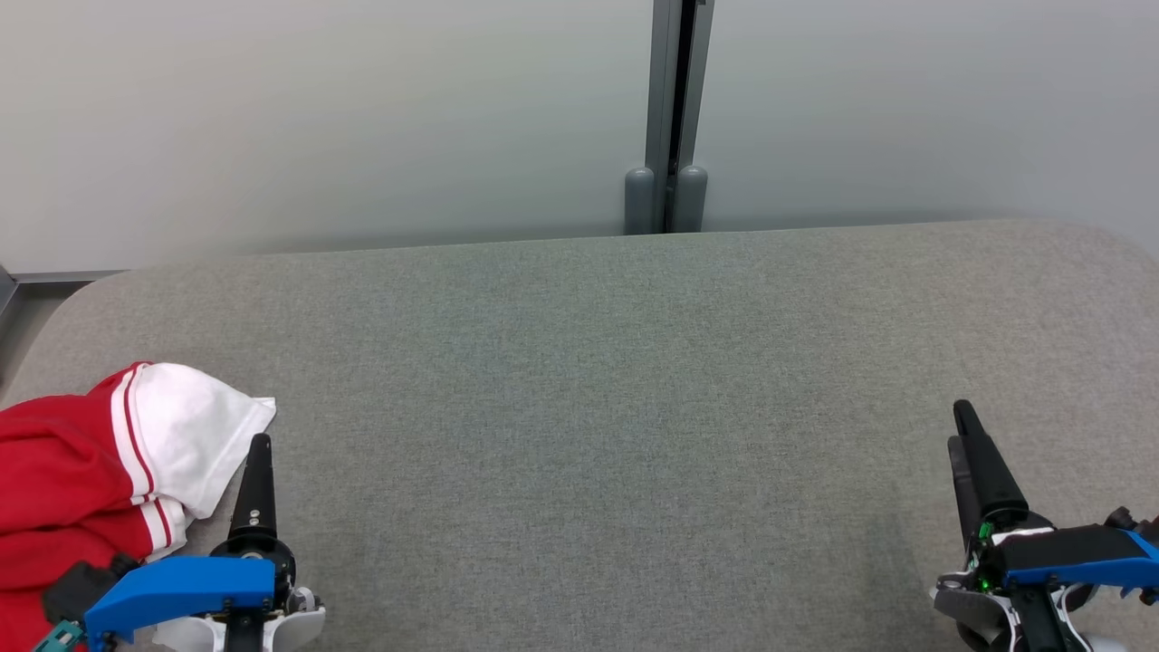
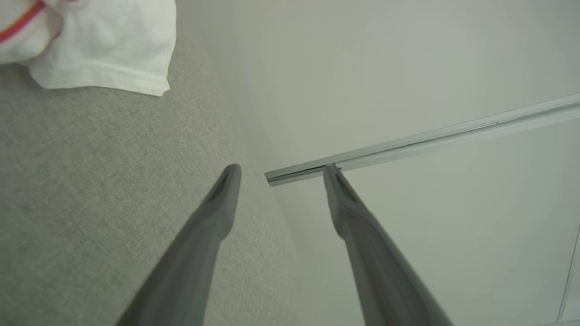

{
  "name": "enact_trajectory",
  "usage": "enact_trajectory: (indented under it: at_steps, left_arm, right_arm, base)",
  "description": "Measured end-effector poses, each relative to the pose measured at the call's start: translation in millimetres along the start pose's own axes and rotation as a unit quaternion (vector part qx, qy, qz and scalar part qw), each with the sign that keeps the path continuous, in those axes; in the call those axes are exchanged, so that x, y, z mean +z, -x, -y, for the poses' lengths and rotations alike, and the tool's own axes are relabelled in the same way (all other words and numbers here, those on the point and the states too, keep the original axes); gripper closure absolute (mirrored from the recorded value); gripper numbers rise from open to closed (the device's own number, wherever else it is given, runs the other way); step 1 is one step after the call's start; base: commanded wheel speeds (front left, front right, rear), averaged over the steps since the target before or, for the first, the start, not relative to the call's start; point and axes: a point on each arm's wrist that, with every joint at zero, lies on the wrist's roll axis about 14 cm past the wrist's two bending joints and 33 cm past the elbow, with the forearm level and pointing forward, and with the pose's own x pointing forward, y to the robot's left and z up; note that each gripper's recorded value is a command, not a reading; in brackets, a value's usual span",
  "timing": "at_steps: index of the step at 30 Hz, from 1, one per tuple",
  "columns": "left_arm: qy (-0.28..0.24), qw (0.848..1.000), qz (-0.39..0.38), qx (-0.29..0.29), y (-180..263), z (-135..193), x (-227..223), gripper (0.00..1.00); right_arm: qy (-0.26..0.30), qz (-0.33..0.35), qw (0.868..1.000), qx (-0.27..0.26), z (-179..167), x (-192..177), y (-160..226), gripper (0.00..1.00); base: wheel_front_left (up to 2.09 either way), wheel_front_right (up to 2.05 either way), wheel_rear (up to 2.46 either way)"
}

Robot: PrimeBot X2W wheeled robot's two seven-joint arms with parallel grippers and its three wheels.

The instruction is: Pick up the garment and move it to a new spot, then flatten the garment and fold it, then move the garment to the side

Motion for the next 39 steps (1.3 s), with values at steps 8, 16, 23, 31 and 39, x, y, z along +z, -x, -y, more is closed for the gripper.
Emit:
enact_trajectory:
  at_steps: [8,16,23,31,39]
  left_arm:
    - [-0.082,0.997,-0.002,0.002,-2.1,-0.8,-3.1,0.0]
    - [-0.163,0.986,-0.014,0.009,-2.3,-7.4,-11.1,0.0]
    - [-0.223,0.975,-0.023,0.008,-2.4,-10.1,-17.5,0.0]
    - [-0.287,0.957,-0.035,0.009,-1.5,-15.3,-25.1,0.0]
    - [-0.339,0.94,-0.046,0.004,-1.0,-17.1,-33.8,0.0]
  right_arm:
    - [0.072,0.002,0.997,-0.002,0.8,0.0,-2.9,0.0]
    - [0.151,-0.005,0.989,-0.001,1.4,-6.0,-5.7,0.0]
    - [0.209,-0.012,0.978,0.008,-2.3,-11.9,-8.9,0.0]
    - [0.274,-0.021,0.961,0.009,1.5,-17.2,-9.2,0.0]
    - [0.329,-0.026,0.944,0.015,1.9,-22.3,-11.1,0.0]
  base:
    - [0.0,0.0,0.0]
    - [0.0,0.0,0.0]
    - [0.0,0.0,0.0]
    - [0.0,0.0,0.0]
    - [0.0,0.0,0.0]
